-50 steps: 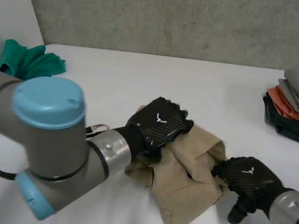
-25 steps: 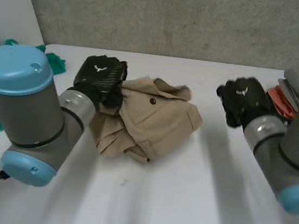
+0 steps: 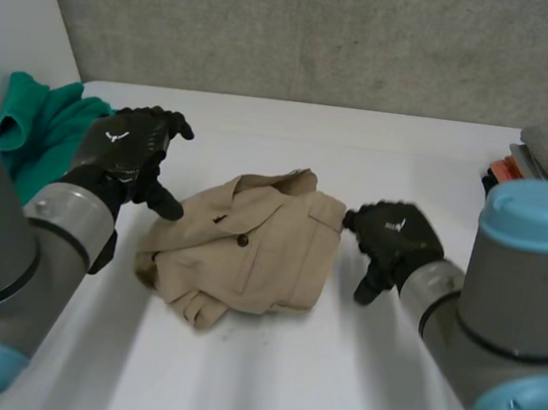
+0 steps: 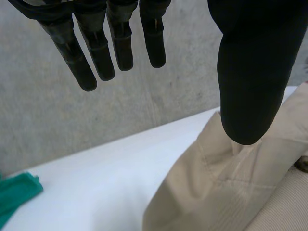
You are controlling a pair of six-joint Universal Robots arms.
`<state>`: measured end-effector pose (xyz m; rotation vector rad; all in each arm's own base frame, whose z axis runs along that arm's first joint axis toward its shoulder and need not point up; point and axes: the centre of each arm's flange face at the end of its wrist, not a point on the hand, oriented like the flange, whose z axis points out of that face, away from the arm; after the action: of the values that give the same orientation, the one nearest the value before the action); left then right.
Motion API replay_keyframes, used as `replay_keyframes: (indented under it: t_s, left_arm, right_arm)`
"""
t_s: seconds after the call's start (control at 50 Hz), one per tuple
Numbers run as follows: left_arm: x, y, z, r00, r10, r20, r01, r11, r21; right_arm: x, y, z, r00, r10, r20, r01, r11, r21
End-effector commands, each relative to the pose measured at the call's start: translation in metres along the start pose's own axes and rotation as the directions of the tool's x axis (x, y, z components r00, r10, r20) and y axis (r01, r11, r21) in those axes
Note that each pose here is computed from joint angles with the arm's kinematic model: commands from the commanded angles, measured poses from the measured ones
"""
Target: Fold the laundry.
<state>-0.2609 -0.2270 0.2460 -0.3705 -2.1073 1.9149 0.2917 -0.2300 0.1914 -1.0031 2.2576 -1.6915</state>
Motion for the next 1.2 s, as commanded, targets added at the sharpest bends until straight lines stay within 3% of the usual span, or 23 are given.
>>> replay_keyframes:
  t_s: [0.02, 0.12, 0.2, 0.28, 0.4, 0.54, 0.82, 0.98, 1.2]
  left_arm:
    - [0.001, 0.010, -0.023, 0.981, 0.181, -0.072, -0.181, 0.983, -0.001]
    - [-0.004, 0.034, -0.036, 0.914, 0.391, -0.109, -0.398, 0.915, -0.057]
    - [-0.010, 0.048, -0.039, 0.884, 0.451, -0.121, -0.463, 0.880, -0.103]
    - [-0.016, 0.055, -0.039, 0.887, 0.447, -0.114, -0.460, 0.877, -0.137]
    - [-0.022, 0.059, -0.032, 0.890, 0.436, -0.131, -0.453, 0.879, -0.150]
    - [-0.016, 0.069, -0.016, 0.882, 0.413, -0.226, -0.447, 0.885, -0.131]
    - [-0.028, 0.084, 0.035, 0.895, 0.402, -0.193, -0.431, 0.891, -0.142]
    - [-0.029, 0.078, 0.046, 0.896, 0.407, -0.177, -0.430, 0.895, -0.119]
    - [-0.033, 0.084, 0.066, 0.914, 0.373, -0.157, -0.394, 0.910, -0.131]
  right_arm:
    - [-0.035, 0.013, -0.035, 0.991, 0.083, 0.101, -0.081, 0.997, -0.018]
    - [-0.059, 0.019, -0.051, 0.988, 0.041, 0.151, -0.050, 0.997, 0.059]
    - [-0.069, 0.023, -0.056, 0.985, -0.005, 0.171, -0.010, 0.997, 0.082]
    - [-0.067, 0.024, -0.056, 0.988, -0.042, 0.147, 0.030, 0.996, 0.078]
    - [-0.045, -0.008, -0.066, 0.996, -0.091, 0.011, 0.088, 0.981, 0.172]
    - [-0.047, -0.014, -0.083, 0.967, -0.249, 0.063, 0.239, 0.962, 0.134]
    - [-0.057, -0.021, -0.097, 0.973, -0.157, 0.171, 0.131, 0.979, 0.156]
    - [-0.079, -0.016, -0.097, 0.950, -0.157, 0.271, 0.110, 0.978, 0.180]
    - [-0.083, -0.021, -0.084, 0.956, -0.175, 0.235, 0.108, 0.956, 0.275]
